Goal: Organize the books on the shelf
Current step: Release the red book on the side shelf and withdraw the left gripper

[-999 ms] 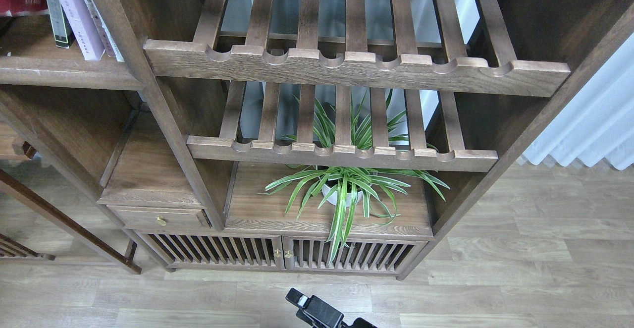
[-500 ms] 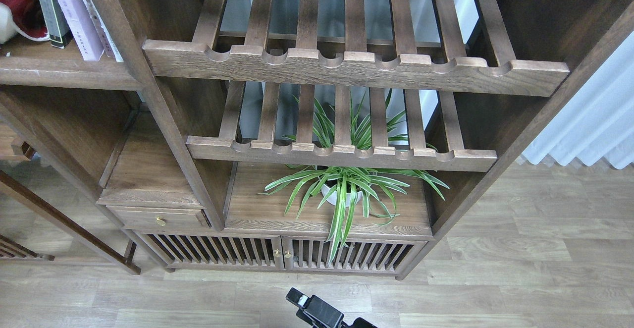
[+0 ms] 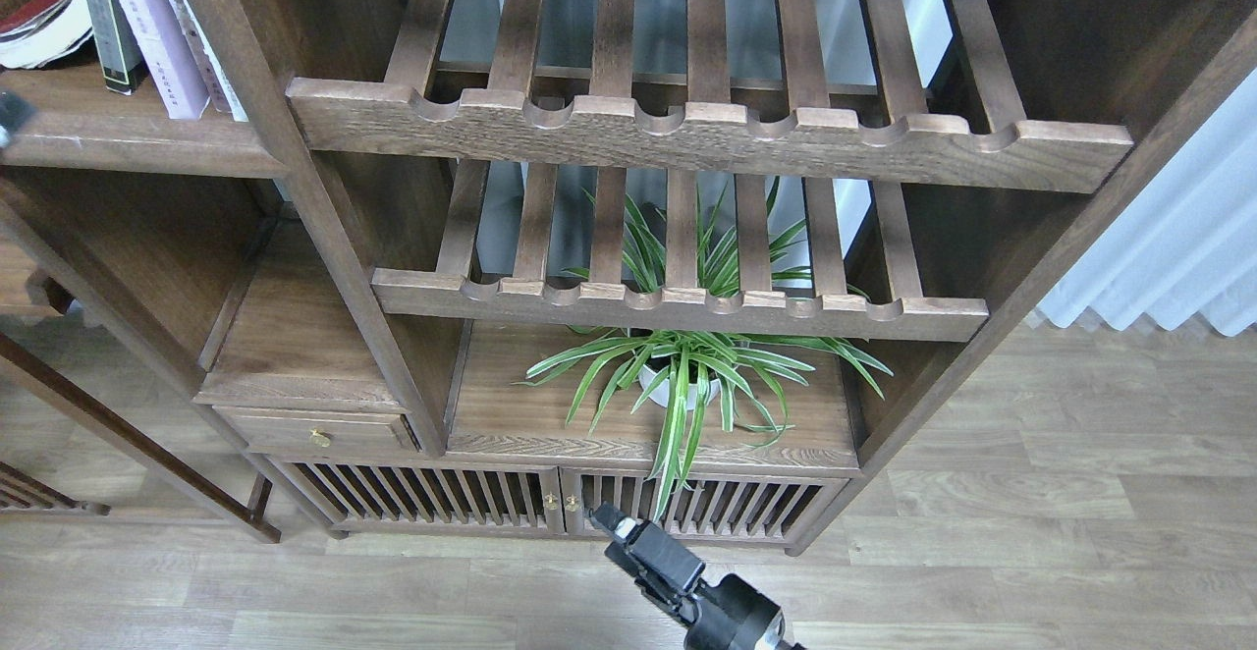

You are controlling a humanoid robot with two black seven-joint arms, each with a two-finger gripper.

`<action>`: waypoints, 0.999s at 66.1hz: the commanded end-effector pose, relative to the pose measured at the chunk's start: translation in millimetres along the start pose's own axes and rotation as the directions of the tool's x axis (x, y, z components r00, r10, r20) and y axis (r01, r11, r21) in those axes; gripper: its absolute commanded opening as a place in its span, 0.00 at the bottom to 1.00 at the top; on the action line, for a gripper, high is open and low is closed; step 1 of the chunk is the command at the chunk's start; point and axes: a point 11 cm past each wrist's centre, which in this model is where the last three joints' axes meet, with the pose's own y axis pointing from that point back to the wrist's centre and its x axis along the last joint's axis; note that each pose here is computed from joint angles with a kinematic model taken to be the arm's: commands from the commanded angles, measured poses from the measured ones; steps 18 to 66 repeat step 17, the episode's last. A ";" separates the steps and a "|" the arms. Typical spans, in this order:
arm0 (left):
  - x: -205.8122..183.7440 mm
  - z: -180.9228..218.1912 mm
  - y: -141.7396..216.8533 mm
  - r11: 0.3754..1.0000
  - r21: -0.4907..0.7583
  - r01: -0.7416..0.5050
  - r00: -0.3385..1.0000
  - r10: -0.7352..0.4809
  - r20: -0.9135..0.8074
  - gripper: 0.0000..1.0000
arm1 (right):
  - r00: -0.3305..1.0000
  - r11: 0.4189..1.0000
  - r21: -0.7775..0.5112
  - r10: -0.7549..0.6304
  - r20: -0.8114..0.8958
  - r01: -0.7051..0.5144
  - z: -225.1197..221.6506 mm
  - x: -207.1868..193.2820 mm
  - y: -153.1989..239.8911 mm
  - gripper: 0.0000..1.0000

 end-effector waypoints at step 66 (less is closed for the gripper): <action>12.8 -134.6 37.8 0.986 0.155 -0.061 0.959 0.101 -0.265 0.80 | 1.000 1.000 0.005 -0.007 -0.005 0.007 -3.2 -2.3 -1.6 1.00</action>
